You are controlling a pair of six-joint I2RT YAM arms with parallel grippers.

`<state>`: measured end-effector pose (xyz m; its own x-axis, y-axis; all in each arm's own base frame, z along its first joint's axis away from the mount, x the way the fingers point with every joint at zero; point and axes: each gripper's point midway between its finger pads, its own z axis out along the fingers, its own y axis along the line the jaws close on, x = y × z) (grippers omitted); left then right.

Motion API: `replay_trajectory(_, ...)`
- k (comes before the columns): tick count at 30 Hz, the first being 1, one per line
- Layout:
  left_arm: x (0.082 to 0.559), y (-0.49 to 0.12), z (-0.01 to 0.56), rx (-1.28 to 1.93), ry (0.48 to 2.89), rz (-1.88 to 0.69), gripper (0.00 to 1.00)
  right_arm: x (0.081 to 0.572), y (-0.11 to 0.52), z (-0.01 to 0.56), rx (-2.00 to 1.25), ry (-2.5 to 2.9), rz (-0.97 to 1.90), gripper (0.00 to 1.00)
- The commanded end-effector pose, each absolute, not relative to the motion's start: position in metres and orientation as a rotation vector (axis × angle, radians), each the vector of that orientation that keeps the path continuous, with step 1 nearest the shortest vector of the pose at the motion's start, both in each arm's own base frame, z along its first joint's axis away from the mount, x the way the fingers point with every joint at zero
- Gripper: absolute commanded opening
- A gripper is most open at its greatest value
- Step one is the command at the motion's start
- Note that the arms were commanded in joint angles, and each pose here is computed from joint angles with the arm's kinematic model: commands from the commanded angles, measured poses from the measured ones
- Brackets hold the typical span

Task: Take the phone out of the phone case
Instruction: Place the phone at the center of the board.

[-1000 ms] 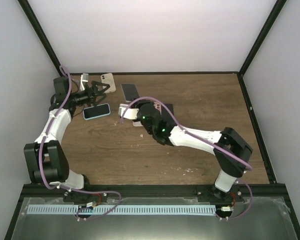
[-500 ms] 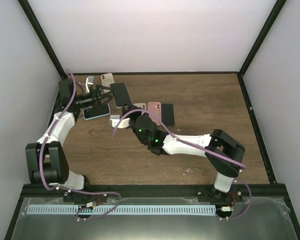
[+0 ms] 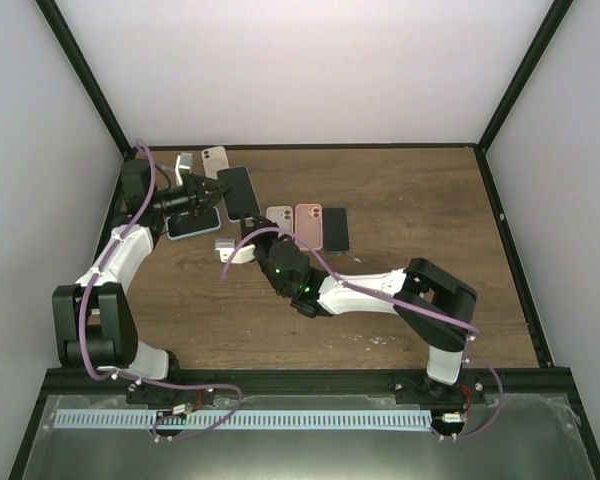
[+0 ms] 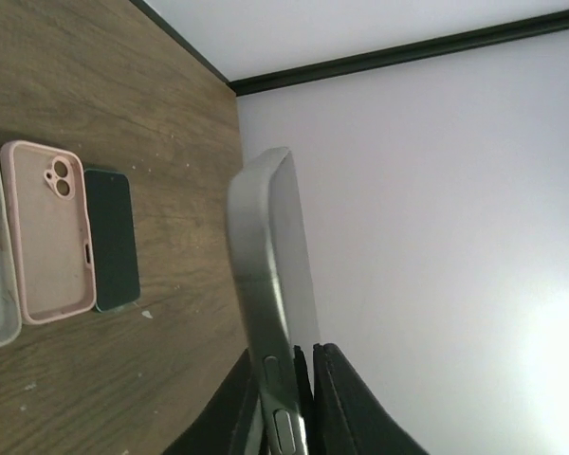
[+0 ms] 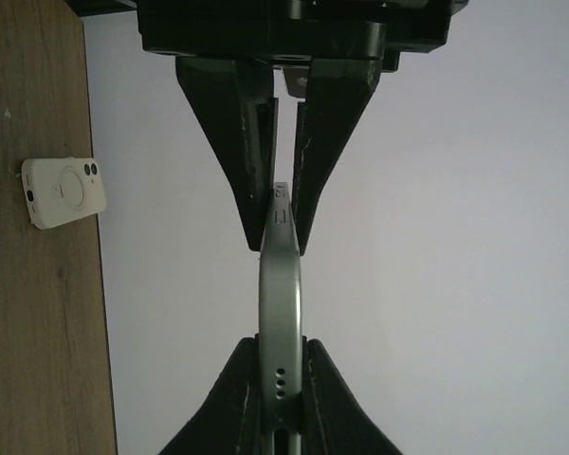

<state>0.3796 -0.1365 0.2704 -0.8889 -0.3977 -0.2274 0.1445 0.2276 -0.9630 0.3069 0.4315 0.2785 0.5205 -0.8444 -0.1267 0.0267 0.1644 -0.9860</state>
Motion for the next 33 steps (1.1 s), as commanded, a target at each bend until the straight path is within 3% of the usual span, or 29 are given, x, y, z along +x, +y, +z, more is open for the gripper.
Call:
replay_trajectory(1, 0.381, -0.137, 0.270, -0.224, 2.069, -1.709, 0.13, 0.300, 0.425, 0.312, -1.129, 0.798, -0.731, 0.10)
replay_trajectory(6, 0.384, -0.134, 0.269, -0.227, 2.069, -1.694, 0.07, 0.297, 0.423, 0.307, -1.146, 0.796, -0.732, 0.28)
replay_trajectory(12, 0.389, -0.128, 0.270, -0.185, 2.076, -1.659, 0.01, 0.293, 0.425, 0.278, -1.287, 0.935, -0.578, 0.70)
replay_trajectory(16, 0.390, -0.126, 0.272, -0.141, 2.070, -1.614, 0.00, 0.292, 0.424, 0.254, -1.395, 1.145, -0.390, 0.84)
replay_trajectory(19, 0.390, -0.124, 0.273, -0.098, 2.080, -1.554, 0.00, 0.293, 0.421, 0.261, -1.407, 1.275, -0.236, 1.00)
replay_trajectory(33, 0.378, -0.148, 0.320, 0.183, 1.969, -1.378, 0.00, 0.299, 0.376, 0.332, -1.282, 1.646, 0.677, 1.00)
